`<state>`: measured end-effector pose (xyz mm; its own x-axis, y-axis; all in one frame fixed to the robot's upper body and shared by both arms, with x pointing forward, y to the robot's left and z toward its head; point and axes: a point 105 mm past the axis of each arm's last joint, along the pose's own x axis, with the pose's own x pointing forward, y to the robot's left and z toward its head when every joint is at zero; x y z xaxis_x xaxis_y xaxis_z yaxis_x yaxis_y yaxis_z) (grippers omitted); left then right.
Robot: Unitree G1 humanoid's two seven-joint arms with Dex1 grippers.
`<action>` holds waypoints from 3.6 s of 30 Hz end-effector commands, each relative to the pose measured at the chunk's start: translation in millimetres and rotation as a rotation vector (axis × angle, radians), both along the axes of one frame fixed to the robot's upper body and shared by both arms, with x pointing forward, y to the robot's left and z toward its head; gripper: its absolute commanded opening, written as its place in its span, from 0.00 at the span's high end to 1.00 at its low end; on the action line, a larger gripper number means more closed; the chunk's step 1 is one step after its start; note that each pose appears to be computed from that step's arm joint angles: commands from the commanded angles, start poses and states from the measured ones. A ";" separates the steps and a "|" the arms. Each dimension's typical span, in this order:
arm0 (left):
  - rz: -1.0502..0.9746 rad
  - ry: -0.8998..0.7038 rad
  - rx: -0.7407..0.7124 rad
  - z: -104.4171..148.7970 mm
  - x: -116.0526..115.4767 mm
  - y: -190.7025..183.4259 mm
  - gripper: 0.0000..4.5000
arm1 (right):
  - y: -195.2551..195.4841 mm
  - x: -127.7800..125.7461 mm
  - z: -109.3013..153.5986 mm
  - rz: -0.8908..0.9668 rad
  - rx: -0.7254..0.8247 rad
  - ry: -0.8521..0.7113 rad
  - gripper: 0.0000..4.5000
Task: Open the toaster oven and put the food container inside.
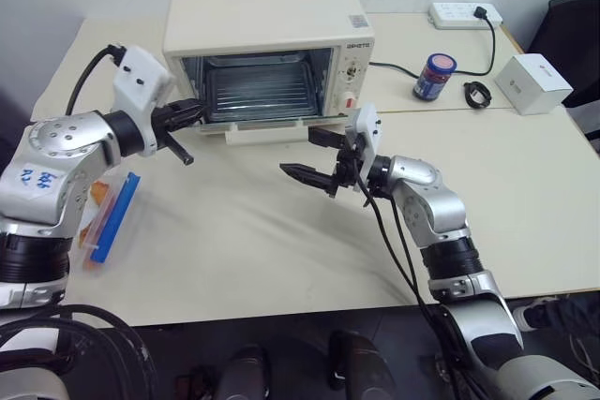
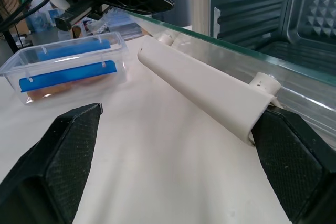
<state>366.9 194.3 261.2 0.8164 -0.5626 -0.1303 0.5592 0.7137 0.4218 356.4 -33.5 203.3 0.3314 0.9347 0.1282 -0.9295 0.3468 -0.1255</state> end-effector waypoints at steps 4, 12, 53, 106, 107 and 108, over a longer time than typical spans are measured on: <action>-0.036 0.021 0.082 -4.3 2.0 -5.4 0.99 | -26.7 -16.7 0.1 -0.070 -0.059 -0.048 0.00; -0.089 0.150 0.179 -48.7 -18.6 -18.6 0.99 | -86.3 -50.2 -4.5 -0.125 -0.153 0.021 0.00; 1.368 0.113 -1.207 -96.3 -205.0 123.3 0.01 | -41.0 -72.4 84.8 0.463 -0.129 -0.076 0.00; 0.387 0.644 -0.457 -15.8 -4.8 -17.4 1.00 | -88.1 -102.0 68.1 0.082 -0.082 0.042 0.00; 0.365 0.653 -0.436 -15.7 1.3 -28.1 1.00 | -88.4 -102.8 67.6 0.072 -0.077 0.042 0.00; 0.352 0.661 -0.408 -16.6 7.9 -38.5 1.00 | -88.8 -104.2 67.0 0.062 -0.072 0.042 0.00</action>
<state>365.8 160.2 231.3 0.7643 -0.4053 -0.5017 0.3000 0.9120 -0.2798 258.3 -118.2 260.0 0.2541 0.9670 0.0174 -0.9649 0.2547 -0.0640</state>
